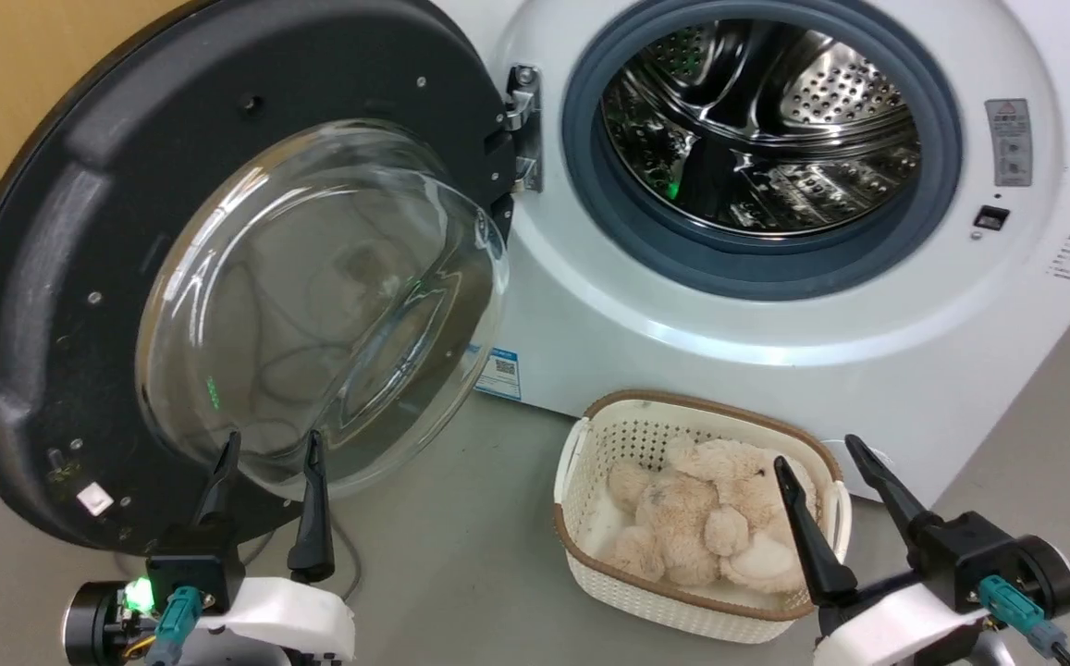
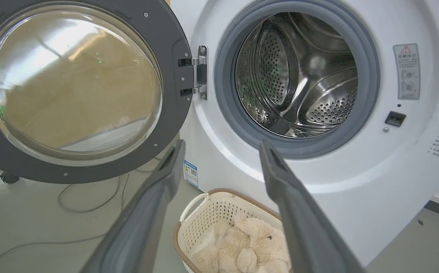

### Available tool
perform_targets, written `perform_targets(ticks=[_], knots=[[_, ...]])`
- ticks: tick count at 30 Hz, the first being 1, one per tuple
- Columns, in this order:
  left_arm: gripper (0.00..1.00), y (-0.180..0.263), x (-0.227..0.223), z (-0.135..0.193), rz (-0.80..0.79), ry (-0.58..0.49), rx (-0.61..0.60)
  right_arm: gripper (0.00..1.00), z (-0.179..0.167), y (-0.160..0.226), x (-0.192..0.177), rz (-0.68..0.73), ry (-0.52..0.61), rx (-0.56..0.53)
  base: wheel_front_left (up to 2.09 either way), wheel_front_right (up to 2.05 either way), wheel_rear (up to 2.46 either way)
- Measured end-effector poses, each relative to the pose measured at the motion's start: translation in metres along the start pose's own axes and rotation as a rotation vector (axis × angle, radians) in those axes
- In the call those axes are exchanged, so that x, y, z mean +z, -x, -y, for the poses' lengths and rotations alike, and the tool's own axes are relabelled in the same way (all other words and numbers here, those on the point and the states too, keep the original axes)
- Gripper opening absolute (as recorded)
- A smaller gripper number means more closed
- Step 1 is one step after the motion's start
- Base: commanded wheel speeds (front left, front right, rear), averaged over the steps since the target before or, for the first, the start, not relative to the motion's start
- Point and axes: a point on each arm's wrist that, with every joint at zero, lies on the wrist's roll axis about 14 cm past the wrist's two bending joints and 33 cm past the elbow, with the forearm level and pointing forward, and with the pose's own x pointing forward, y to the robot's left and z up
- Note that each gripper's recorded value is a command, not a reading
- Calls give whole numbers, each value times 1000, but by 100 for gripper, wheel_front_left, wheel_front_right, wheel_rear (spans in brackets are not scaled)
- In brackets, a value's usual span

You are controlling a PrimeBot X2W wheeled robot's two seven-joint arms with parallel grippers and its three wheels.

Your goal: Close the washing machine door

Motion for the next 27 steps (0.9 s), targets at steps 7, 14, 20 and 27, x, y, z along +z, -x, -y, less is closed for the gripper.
perform_targets(ticks=[7, 14, 20, 27], knots=[[100, 9, 2, -17, 11, -4, 59, 100, -18, -13, 4, 23, -6, 59, 0, 0, 0], [100, 17, 4, -33, 20, -5, 118, 100, -36, -25, 6, 41, -21, 117, -3, -3, -3], [100, 24, 8, -43, 36, -10, 156, 100, -47, -31, 9, 58, -30, 151, -6, -6, -6], [100, 31, 12, -54, 56, -14, 201, 100, -59, -35, 10, 71, -40, 192, -5, -5, -5]])
